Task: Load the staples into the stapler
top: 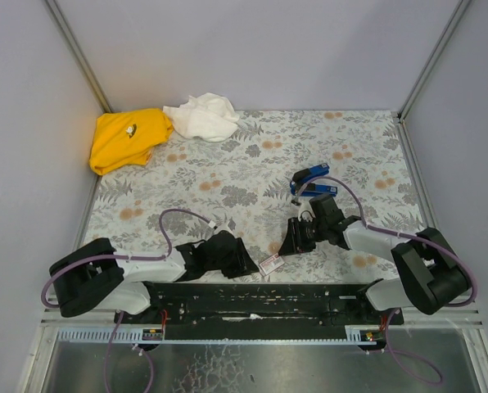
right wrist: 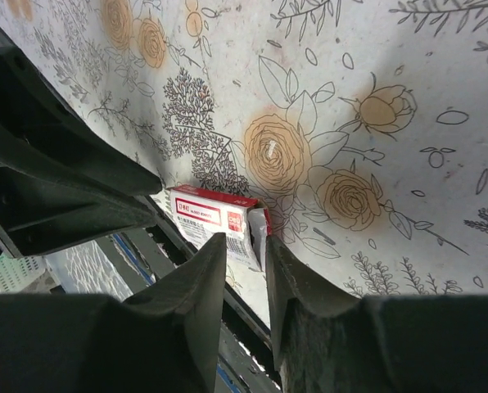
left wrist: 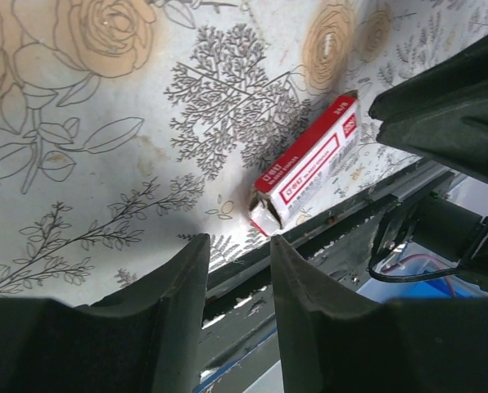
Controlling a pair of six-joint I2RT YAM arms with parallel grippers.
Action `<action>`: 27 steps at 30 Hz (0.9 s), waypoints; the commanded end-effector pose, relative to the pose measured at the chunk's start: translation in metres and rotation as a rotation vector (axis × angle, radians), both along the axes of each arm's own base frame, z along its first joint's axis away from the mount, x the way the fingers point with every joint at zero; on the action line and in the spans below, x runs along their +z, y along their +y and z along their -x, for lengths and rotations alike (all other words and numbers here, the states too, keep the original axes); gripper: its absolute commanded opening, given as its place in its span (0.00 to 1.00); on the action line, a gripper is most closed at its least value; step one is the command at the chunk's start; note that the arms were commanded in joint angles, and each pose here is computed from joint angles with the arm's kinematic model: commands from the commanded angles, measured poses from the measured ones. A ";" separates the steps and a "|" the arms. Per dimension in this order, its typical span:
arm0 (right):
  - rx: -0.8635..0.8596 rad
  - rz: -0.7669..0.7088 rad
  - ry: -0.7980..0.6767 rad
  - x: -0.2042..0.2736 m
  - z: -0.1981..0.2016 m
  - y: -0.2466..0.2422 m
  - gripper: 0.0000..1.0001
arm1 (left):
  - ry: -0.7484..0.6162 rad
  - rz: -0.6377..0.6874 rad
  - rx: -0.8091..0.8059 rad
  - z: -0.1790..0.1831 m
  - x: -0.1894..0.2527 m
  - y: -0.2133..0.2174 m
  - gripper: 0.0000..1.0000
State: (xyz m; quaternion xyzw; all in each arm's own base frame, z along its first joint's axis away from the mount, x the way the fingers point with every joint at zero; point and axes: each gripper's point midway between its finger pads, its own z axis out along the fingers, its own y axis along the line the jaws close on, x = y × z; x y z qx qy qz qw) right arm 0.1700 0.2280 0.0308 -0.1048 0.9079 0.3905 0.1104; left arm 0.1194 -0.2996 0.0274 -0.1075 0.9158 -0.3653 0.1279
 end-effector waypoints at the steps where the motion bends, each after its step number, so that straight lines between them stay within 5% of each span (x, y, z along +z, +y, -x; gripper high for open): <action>1: 0.055 -0.047 -0.054 0.013 -0.007 0.015 0.32 | -0.004 -0.041 0.012 -0.004 -0.006 0.003 0.34; 27: 0.048 -0.022 -0.017 0.001 0.000 0.019 0.15 | 0.006 -0.122 -0.021 -0.005 -0.032 0.004 0.21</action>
